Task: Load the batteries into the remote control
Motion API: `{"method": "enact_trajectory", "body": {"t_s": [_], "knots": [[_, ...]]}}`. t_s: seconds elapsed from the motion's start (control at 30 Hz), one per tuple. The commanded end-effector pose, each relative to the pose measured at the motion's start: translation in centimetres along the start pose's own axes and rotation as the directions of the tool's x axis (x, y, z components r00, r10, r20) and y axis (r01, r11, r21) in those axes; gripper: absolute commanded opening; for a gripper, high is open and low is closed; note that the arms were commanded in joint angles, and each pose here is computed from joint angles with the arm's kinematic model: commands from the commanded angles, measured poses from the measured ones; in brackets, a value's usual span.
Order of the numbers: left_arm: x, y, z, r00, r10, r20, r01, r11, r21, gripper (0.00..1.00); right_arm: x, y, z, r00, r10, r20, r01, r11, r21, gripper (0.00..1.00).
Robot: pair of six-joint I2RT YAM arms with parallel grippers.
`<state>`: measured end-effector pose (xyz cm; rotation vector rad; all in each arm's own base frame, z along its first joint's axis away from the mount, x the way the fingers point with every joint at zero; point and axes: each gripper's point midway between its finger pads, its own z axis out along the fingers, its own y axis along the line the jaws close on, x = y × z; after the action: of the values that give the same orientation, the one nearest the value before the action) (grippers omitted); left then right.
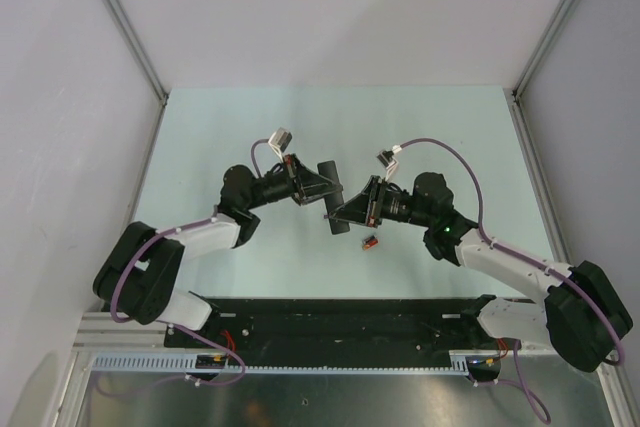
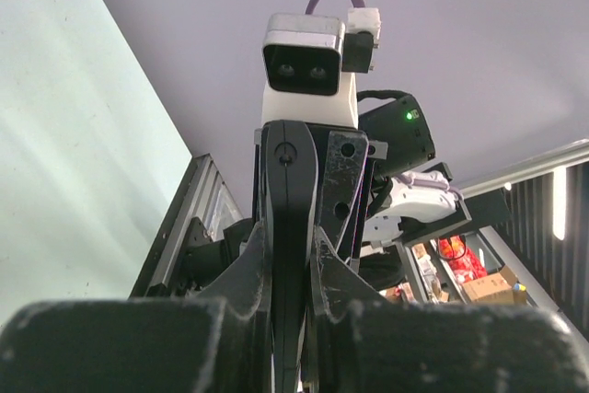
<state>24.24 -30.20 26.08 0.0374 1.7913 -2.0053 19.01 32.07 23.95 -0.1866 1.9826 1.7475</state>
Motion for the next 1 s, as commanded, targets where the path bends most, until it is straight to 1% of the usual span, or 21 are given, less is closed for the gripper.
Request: {"method": "enact_trajectory", "body": {"t_s": [0.0, 0.7, 0.97], "knots": [[-5.7, -4.0, 0.0, 0.977, 0.101, 0.186, -0.114, 0.992, 0.059, 0.00, 4.1, -1.5, -0.9, 0.987, 0.013, -0.159, -0.005, 0.999, 0.047, 0.05], [-7.2, -3.6, 0.6, 0.975, 0.105, 0.196, -0.115, 0.993, 0.039, 0.00, 4.8, -1.2, -0.9, 0.985, 0.008, -0.170, 0.001, 0.999, 0.052, 0.15], [-7.3, -3.4, 0.6, 0.975, 0.109, 0.194, -0.117, 0.993, 0.031, 0.00, 4.7, -1.0, -0.9, 0.987, 0.005, -0.161, 0.004, 0.999, 0.052, 0.25]]}}
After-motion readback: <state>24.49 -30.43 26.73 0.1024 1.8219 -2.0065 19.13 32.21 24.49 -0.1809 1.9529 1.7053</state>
